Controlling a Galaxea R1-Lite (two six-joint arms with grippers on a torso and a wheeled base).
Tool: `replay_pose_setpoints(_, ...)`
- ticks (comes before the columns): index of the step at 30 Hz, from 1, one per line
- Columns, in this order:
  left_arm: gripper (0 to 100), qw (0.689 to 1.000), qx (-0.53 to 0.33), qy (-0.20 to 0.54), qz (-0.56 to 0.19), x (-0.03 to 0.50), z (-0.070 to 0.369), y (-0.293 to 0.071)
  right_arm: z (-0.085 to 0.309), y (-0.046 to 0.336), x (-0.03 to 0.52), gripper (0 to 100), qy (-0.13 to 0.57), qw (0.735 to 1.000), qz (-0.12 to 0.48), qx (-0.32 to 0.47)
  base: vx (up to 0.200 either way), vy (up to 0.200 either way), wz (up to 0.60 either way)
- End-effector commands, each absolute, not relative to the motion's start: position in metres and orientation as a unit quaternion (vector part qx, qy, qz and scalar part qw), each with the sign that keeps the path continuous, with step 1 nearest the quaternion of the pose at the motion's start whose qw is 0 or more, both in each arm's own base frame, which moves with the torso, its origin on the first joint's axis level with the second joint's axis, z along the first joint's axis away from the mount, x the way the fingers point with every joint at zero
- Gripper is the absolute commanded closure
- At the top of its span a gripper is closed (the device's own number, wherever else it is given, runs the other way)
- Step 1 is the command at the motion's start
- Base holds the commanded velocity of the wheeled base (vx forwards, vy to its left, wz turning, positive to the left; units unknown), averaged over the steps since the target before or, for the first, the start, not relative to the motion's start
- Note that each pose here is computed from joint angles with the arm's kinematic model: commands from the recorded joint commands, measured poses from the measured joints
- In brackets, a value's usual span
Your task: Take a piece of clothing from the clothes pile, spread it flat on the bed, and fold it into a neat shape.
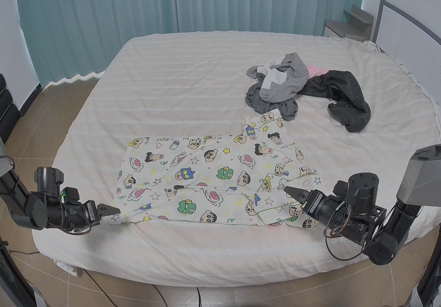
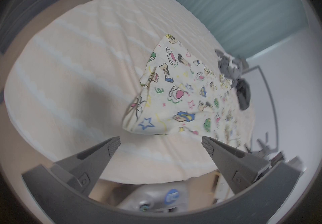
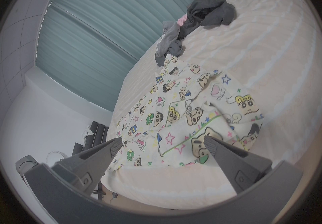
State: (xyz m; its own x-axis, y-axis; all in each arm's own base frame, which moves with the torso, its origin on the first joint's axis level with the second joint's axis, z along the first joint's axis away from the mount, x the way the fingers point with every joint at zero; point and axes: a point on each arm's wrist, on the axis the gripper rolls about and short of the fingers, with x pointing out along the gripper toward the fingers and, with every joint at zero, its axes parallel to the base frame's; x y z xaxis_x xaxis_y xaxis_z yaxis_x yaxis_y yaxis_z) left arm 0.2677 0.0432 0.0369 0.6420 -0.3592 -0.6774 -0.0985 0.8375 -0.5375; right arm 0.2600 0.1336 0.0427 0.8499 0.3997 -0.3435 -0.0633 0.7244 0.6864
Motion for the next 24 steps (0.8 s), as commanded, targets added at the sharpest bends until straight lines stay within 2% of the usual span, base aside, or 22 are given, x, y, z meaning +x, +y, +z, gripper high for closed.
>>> replay_pose_setpoints(1, 0, 0.842, -0.368, 0.384, -0.086, 0.241, 0.057, 0.042, 0.034, 0.153, 0.254, 0, 0.271, 0.884, 0.151, 0.35, 0.0, 0.0, 0.0)
replay_pose_setpoints(2, 0, 0.842, -0.368, 0.384, -0.086, 0.241, 0.057, 0.042, 0.034, 0.153, 0.254, 0, 0.271, 0.884, 0.151, 0.35, 0.0, 0.0, 0.0)
replay_pose_setpoints(3, 0, 0.827, -0.416, 0.366, -0.092, 0.226, 0.057, 0.042, 0.032, 0.162, 0.251, 0, 0.281, 0.881, 0.161, 0.345, 0.0, 0.0, 0.0)
replay_pose_setpoints(8, 0, 0.798, -0.476, 0.346, -0.128, 0.196, 0.051, 0.042, 0.029, 0.167, 0.245, 0, 0.302, 0.878, 0.158, 0.335, 0.0, 0.0, 0.0)
replay_pose_setpoints(15, 0, 0.781, -0.492, 0.36, -0.133, 0.188, 0.041, 0.041, 0.019, 0.17, 0.241, 0, 0.343, 0.85, 0.126, 0.381, 0.0, 0.0, 0.0)
replay_pose_setpoints(24, 0, 0.775, -0.498, 0.367, -0.128, 0.186, 0.037, 0.041, 0.008, 0.174, 0.265, 0, 0.331, 0.847, 0.108, 0.401, 0.0, 0.0, 0.0)
